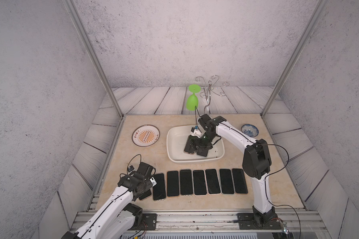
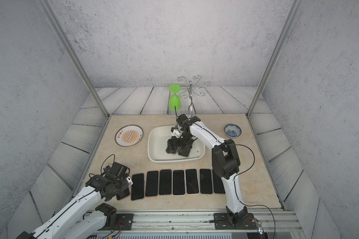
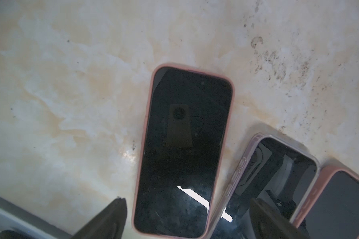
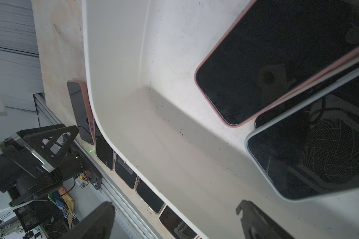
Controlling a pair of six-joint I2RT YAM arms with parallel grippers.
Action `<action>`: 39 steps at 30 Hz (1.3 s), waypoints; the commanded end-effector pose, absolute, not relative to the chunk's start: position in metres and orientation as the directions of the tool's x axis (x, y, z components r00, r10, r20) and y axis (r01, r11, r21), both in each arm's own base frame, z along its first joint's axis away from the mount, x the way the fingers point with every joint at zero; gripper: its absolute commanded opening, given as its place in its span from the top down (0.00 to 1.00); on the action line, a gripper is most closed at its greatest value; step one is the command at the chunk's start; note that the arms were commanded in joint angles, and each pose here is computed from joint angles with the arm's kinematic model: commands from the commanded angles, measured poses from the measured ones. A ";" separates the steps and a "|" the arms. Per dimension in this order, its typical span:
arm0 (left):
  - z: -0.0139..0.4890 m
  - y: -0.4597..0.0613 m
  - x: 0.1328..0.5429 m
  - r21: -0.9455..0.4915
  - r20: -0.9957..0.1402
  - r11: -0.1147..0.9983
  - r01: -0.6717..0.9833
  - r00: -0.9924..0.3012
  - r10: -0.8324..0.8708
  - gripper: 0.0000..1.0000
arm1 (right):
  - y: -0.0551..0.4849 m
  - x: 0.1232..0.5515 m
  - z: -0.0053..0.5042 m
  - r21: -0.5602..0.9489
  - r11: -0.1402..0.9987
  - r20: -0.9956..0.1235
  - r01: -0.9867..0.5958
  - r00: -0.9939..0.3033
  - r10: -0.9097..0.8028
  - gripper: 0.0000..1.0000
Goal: Take the phone out of the storage box
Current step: Adjust the phone at the center of the board.
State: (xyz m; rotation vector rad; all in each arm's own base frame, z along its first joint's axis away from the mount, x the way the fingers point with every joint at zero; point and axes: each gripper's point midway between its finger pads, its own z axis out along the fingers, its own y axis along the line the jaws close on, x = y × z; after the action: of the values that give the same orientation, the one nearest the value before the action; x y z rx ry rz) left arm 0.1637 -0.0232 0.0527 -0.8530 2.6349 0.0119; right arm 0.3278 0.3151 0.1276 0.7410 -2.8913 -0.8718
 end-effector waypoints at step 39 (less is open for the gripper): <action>0.015 -0.020 0.238 -0.278 -0.305 0.781 -0.559 -0.720 -0.624 0.14 | 0.307 0.320 0.123 0.512 0.741 -0.078 -0.435 -0.882 -0.464 0.01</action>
State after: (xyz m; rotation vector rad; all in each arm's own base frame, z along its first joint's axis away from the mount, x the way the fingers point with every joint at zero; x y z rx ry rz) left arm 0.2308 -0.0004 0.0190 -0.9707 2.5493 -0.0957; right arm 0.3242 0.3126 0.1216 0.7559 -2.8775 -0.8572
